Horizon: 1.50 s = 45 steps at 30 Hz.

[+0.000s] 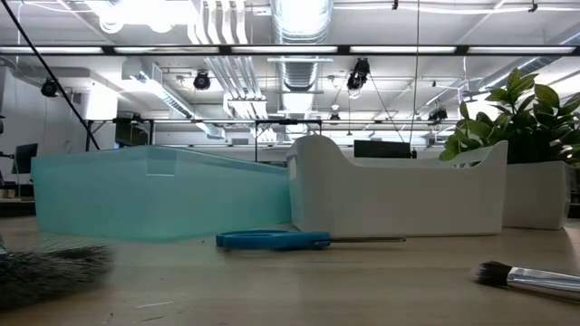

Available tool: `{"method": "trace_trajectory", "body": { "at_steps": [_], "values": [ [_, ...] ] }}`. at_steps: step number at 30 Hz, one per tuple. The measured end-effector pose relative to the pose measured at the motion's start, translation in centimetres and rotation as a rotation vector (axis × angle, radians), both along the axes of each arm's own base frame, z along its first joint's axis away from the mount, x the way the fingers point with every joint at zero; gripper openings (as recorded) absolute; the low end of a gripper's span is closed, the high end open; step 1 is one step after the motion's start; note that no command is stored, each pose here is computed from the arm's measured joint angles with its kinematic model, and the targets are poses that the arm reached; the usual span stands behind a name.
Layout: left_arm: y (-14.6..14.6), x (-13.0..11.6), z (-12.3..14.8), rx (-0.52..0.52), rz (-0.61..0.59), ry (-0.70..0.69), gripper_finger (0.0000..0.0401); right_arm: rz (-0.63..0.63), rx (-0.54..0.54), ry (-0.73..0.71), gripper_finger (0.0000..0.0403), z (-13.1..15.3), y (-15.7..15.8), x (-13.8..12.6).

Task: Pick & Place Paint Supplies
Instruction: Put the gray paint bottle into the blue bin

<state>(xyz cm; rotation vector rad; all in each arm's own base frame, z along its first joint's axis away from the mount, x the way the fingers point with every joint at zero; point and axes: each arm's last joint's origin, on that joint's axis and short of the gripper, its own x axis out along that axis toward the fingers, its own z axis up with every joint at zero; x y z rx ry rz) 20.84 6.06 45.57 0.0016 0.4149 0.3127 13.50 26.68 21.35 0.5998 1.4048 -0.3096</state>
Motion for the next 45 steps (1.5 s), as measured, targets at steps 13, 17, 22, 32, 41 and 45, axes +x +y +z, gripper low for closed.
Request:
{"method": "trace_trajectory", "body": {
  "at_steps": [13,17,22,32,41,45],
  "values": [
    [0.0,0.0,0.0,-0.006,0.003,-0.002,0.0124,-0.029,0.002,0.001,0.0125,0.3,-0.9,-0.4],
    [0.0,0.0,0.0,-0.006,0.003,-0.002,0.0124,-0.121,0.000,-0.099,0.0123,2.9,-2.5,-0.8],
    [-0.1,0.1,0.0,-0.023,-0.026,-0.014,0.0124,-0.281,0.036,-0.337,0.0122,7.2,-5.7,-1.7],
    [0.0,1.7,-2.3,-0.085,-0.089,0.024,0.0124,-0.508,-0.085,-0.879,0.0121,13.8,-14.8,-1.5],
    [-0.2,4.5,-7.8,-0.349,-0.299,-0.284,0.0124,-0.517,-0.322,-1.199,0.0121,18.7,-19.2,-0.4],
    [0.0,4.9,-7.9,-0.417,-0.366,-0.733,0.0124,-0.482,-0.433,-1.314,0.0121,20.9,-20.1,0.8]
  ]
}}
